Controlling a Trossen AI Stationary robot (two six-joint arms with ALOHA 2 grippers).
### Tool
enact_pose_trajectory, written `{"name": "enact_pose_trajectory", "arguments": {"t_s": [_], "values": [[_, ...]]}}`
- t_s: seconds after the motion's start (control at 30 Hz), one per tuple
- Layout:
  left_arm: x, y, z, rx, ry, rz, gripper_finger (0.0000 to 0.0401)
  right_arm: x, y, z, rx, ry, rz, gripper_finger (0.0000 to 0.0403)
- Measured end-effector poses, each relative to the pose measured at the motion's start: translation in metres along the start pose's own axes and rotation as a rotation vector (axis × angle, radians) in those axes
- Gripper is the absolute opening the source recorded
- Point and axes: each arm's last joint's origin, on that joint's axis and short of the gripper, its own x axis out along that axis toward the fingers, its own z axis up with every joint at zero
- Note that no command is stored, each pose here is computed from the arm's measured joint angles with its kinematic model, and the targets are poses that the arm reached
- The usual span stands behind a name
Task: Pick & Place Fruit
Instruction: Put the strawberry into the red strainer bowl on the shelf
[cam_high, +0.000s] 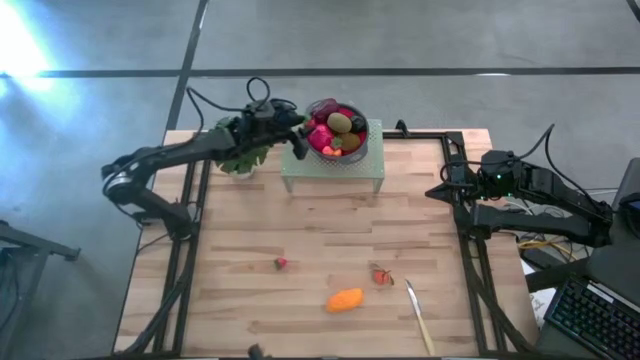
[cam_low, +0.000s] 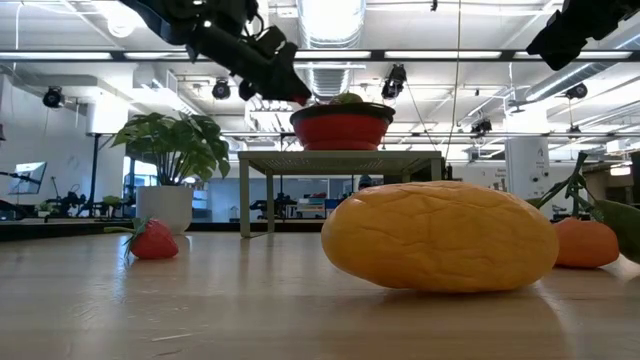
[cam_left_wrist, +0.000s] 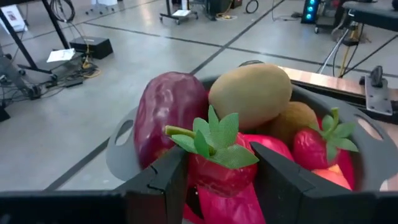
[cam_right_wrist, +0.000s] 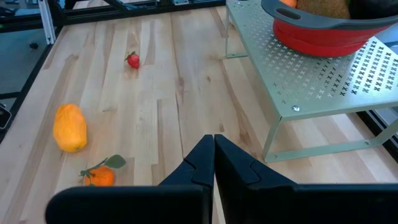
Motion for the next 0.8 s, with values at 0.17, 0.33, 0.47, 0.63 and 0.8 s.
{"name": "enact_pose_trajectory", "arguments": {"t_s": [0.17, 0.33, 0.47, 0.63, 0.8], "values": [[0.007, 0.001, -0.004, 0.001, -0.002, 0.004, 0.016, 0.0, 0.0, 0.0, 0.0, 0.0, 0.0, 0.0008], [0.014, 0.002, -0.009, 0.017, 0.01, 0.015, 0.016, 0.0, 0.0, 0.0, 0.0, 0.0, -0.001, 0.0008], [0.017, 0.002, -0.01, 0.06, 0.002, 0.018, 0.0164, 0.0, 0.0, 0.0, 0.0, 0.0, 0.0, 0.0008], [0.019, 0.002, -0.01, 0.111, -0.005, 0.02, 0.0169, 0.0, 0.0, 0.0, 0.0, 0.0, 0.0, 0.0008], [0.019, 0.002, -0.01, 0.122, -0.006, 0.02, 0.0171, 0.0, 0.0, 0.0, 0.0, 0.0, 0.0, 0.0008]]}}
